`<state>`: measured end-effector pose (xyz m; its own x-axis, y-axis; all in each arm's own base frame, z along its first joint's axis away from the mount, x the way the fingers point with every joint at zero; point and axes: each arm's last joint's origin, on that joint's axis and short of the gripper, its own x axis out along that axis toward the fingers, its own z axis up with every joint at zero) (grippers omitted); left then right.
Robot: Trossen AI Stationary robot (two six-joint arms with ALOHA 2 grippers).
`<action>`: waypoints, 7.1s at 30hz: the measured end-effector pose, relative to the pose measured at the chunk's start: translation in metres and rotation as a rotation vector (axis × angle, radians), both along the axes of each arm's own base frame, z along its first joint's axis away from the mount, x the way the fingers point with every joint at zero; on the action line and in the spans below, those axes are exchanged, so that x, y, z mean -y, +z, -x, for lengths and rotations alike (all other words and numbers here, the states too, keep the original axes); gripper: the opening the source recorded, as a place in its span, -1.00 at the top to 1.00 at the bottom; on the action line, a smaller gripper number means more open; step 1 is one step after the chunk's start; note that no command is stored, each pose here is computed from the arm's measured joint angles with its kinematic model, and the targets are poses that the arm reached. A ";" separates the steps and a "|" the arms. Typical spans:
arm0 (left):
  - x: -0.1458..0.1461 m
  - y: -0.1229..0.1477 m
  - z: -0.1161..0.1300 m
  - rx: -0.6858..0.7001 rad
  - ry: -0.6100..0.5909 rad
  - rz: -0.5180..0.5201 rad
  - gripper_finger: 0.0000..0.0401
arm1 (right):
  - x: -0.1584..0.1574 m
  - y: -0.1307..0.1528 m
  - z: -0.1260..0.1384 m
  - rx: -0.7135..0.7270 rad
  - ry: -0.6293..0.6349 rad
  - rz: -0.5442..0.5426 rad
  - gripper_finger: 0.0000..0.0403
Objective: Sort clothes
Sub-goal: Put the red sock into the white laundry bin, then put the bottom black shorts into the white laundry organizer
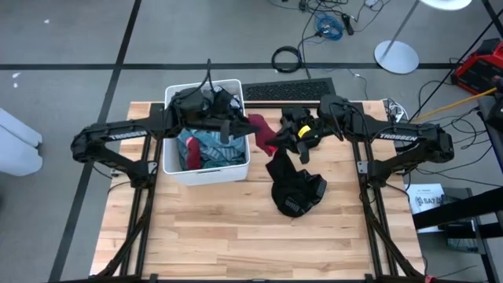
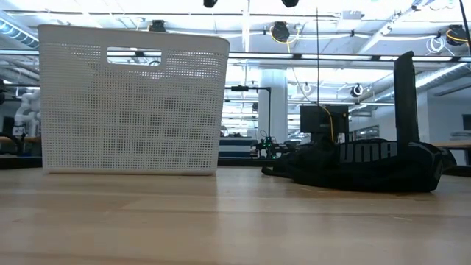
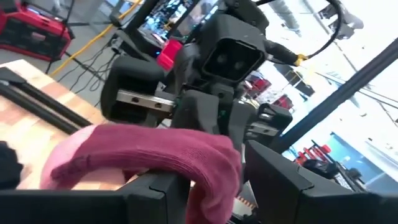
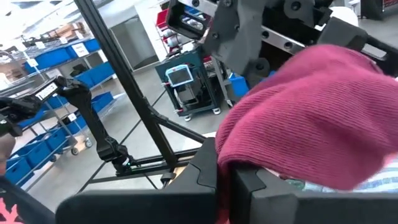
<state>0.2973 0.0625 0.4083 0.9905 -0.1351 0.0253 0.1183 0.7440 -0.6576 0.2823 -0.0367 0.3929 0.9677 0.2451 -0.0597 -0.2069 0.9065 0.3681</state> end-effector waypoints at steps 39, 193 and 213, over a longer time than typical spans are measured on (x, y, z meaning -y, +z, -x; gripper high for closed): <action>0.001 0.001 0.113 -0.469 0.344 -0.203 0.98 | 0.049 -0.030 0.017 -0.335 -0.370 -0.147 -0.32; 0.110 -0.018 -0.028 -0.048 0.011 -0.455 0.10 | -0.108 0.059 0.034 -0.333 -0.256 -0.256 1.00; 0.112 -0.012 -0.027 0.003 0.021 -0.666 0.10 | -0.110 0.056 0.033 -0.368 -0.204 -0.257 1.00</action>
